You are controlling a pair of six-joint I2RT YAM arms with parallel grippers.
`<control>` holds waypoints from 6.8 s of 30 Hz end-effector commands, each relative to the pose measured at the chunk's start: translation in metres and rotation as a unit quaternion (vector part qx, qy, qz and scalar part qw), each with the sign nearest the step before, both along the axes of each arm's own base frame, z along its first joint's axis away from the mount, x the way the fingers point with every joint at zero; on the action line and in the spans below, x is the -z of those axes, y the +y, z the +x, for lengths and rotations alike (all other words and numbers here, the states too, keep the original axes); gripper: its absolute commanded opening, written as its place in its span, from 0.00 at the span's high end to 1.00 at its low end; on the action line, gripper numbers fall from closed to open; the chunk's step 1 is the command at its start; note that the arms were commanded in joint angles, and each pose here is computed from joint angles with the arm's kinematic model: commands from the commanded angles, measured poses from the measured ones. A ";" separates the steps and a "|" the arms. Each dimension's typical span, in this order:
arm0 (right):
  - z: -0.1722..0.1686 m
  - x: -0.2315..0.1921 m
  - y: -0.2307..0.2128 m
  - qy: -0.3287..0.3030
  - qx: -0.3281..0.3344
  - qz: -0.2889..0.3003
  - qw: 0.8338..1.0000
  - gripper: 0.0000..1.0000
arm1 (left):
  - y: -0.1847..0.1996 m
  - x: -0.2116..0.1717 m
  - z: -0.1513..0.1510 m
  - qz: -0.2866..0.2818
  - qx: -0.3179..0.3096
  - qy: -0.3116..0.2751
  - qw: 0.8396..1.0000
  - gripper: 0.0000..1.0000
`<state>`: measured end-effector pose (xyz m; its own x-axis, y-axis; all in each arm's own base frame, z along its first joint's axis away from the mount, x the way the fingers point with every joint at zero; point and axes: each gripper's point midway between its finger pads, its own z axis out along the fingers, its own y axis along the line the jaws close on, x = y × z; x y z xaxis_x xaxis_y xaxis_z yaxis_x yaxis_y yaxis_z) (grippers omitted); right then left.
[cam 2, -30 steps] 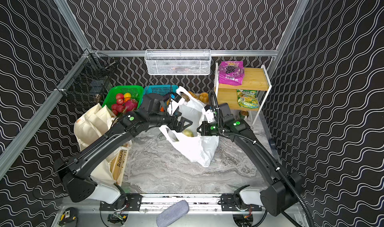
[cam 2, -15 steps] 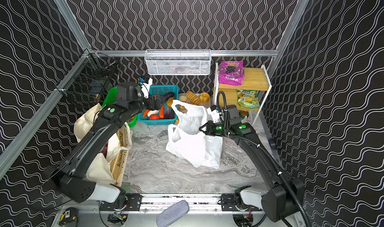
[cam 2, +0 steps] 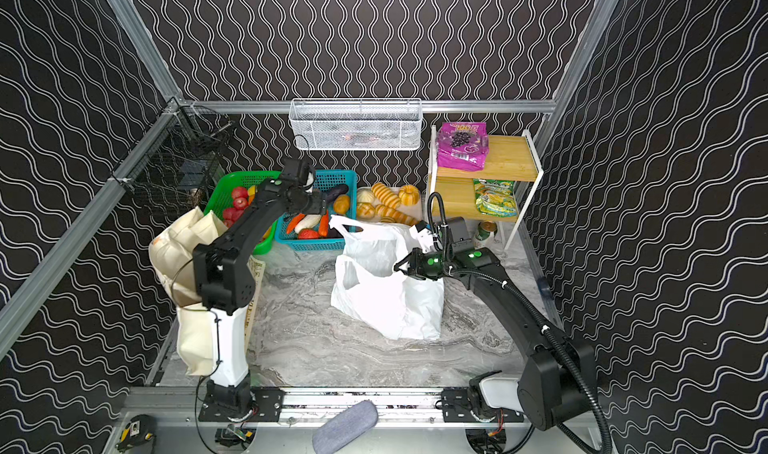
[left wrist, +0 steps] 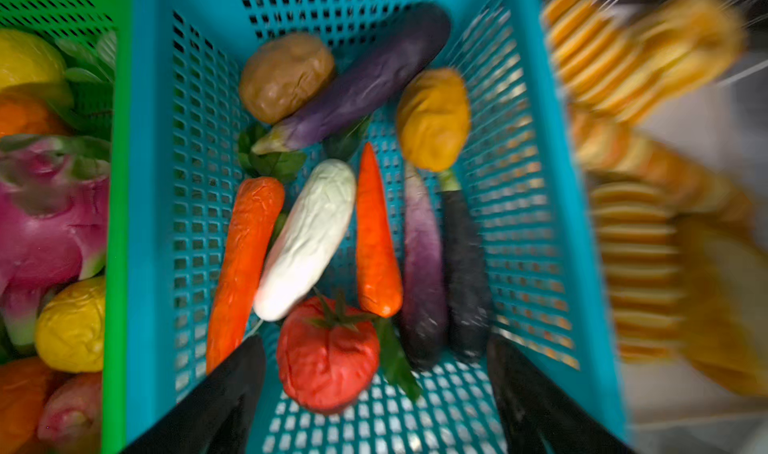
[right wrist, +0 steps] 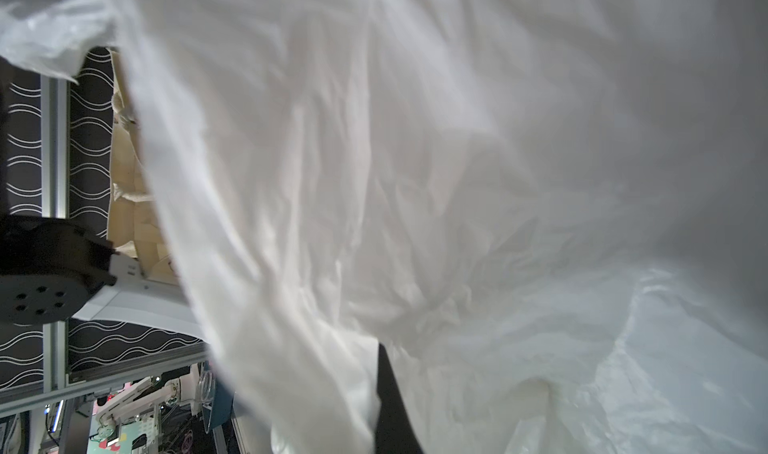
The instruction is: Place the mixed food into the grocery bags and tie them
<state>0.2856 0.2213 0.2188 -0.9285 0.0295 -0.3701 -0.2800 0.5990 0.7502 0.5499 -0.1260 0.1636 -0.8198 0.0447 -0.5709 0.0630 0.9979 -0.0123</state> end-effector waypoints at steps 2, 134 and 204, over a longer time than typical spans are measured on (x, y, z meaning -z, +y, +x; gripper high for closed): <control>0.005 -0.004 -0.002 -0.010 0.001 -0.015 1.000 1.00 | 0.014 0.046 -0.007 0.054 0.014 0.075 0.996 0.16; -0.030 -0.066 0.032 -0.152 -0.112 0.100 0.977 1.00 | -0.249 -0.118 -0.237 -0.270 0.403 0.019 0.874 0.30; 0.024 -0.019 0.014 -0.062 -0.001 0.083 0.995 1.00 | -0.132 -0.091 -0.333 -0.103 0.444 0.062 0.888 0.10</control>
<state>0.2998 0.2368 0.2339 -0.8707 0.0449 -0.4897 -0.4185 0.4554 0.7858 0.2224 -0.2904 0.2821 -0.5525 0.5083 -0.6606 0.8250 0.4469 -0.3461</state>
